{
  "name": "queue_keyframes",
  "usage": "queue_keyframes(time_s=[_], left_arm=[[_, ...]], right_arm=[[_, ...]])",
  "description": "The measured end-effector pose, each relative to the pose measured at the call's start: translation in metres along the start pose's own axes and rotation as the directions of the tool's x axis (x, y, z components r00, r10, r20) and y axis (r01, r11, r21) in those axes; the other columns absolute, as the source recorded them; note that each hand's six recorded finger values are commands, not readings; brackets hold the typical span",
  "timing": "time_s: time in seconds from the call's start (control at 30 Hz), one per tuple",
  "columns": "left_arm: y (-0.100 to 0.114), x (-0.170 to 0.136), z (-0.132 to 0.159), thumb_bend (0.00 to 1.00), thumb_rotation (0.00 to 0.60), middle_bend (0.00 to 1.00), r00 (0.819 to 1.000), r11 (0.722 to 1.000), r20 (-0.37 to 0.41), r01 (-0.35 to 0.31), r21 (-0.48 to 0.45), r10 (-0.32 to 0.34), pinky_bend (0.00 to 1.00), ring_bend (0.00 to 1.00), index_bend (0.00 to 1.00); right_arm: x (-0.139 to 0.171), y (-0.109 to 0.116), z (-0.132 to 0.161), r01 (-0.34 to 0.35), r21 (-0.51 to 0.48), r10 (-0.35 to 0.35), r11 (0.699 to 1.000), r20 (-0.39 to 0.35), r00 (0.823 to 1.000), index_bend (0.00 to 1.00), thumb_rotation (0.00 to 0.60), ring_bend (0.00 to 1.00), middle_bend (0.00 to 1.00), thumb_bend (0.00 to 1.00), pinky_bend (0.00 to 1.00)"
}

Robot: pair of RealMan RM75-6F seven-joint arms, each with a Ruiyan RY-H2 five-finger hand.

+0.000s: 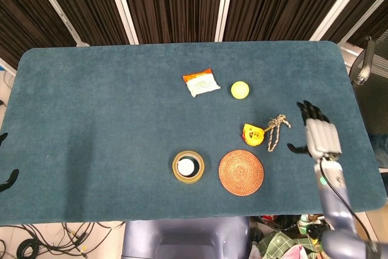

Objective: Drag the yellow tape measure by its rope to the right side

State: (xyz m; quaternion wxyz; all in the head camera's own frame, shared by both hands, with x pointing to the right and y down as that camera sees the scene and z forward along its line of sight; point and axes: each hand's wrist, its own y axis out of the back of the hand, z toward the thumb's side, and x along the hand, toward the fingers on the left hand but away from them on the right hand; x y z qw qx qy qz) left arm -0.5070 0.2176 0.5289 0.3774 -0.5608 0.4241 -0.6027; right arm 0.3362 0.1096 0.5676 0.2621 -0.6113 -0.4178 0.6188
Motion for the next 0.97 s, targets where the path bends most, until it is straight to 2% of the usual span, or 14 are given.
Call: queue_keyframes(time_s=[0.2,0.4,0.53,0.73,0.97], left_arm=[[0.001,-0.001,0.001,0.3,0.6,0.0,1.0,1.0,0.006,-0.009,0.012,0.009,0.0,0.0,0.1],[0.001,-0.004,0.005,0.3,0.6,0.0,1.0,1.0,0.018,-0.01,0.014,0.01,0.0,0.0,0.1],[-0.002,-0.006,0.007,0.3,0.6,0.0,1.0,1.0,0.024,0.001,0.006,-0.001,0.0,0.0,0.1],[-0.007,-0.009,0.012,0.3,0.6,0.0,0.999,0.999,0.024,0.036,-0.032,-0.035,0.0,0.0,0.1],[-0.013,-0.015,0.019,0.3,0.6,0.0,0.997,0.997,0.04,0.071,-0.036,-0.07,0.0,0.0,0.1]], right_arm=[[0.044,-0.005,-0.029,0.03,0.017,-0.03,0.999,-0.004,1.0,0.0,0.6,0.04,0.0,0.09,0.15],[0.103,-0.017,-0.054,0.081,0.06,-0.077,0.995,-0.069,0.995,0.0,0.6,0.04,0.0,0.09,0.15],[0.139,-0.029,-0.075,0.103,0.106,-0.095,0.989,-0.08,0.992,0.0,0.6,0.04,0.0,0.09,0.15],[0.15,-0.033,-0.088,0.122,0.15,-0.111,0.981,-0.08,0.991,0.0,0.6,0.04,0.0,0.09,0.15],[0.143,-0.033,-0.092,0.15,0.131,-0.137,0.98,-0.099,0.986,0.0,0.6,0.04,0.0,0.09,0.15]])
